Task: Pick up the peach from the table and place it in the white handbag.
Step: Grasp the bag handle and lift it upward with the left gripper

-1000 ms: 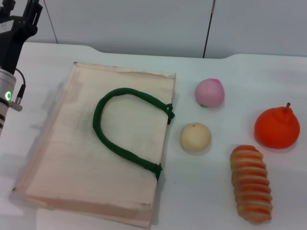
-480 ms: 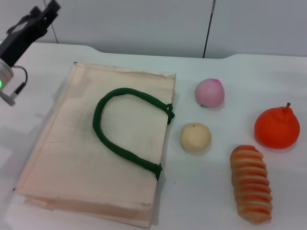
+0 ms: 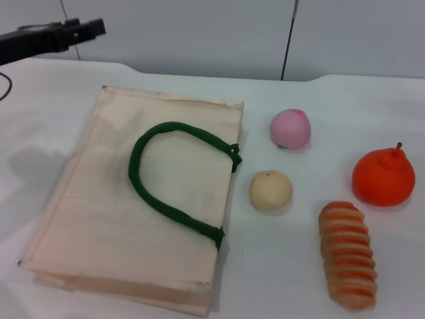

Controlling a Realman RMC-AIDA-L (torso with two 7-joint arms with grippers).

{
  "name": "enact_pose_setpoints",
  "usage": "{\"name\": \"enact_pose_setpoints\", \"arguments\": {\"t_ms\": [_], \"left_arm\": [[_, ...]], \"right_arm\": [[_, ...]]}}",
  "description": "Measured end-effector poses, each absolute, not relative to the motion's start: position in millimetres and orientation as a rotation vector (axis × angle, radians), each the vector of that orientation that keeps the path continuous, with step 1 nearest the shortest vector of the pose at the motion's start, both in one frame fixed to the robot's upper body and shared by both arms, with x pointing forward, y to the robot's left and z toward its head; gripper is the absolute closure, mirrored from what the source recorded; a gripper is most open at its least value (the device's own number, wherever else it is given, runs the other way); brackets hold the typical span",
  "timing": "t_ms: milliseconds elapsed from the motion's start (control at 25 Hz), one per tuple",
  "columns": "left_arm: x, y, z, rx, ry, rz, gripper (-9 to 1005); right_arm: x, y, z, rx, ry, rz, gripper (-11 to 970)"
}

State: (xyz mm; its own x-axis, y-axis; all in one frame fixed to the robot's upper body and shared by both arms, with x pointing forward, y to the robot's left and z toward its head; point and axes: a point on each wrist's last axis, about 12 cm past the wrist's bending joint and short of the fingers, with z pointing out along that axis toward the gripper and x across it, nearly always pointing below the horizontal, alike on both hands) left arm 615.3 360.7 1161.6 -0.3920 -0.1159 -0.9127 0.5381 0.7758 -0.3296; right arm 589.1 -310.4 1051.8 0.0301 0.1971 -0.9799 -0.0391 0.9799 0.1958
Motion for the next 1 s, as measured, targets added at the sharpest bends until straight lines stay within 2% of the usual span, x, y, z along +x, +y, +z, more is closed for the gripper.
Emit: {"name": "enact_pose_setpoints", "arguments": {"t_ms": [160, 360, 1000], "left_arm": [[623, 352, 1173, 0.457, 2.042, -0.703, 289], [627, 341, 1173, 0.545, 2.116, -0.692, 289], [640, 294, 1133, 0.729, 2.292, -0.662, 289]], "right_arm": [[587, -314, 1051, 0.139, 1.533, 0.191, 92], [587, -316, 1051, 0.151, 1.531, 0.201, 95], [589, -314, 1053, 0.149, 1.527, 0.211, 105]]}}
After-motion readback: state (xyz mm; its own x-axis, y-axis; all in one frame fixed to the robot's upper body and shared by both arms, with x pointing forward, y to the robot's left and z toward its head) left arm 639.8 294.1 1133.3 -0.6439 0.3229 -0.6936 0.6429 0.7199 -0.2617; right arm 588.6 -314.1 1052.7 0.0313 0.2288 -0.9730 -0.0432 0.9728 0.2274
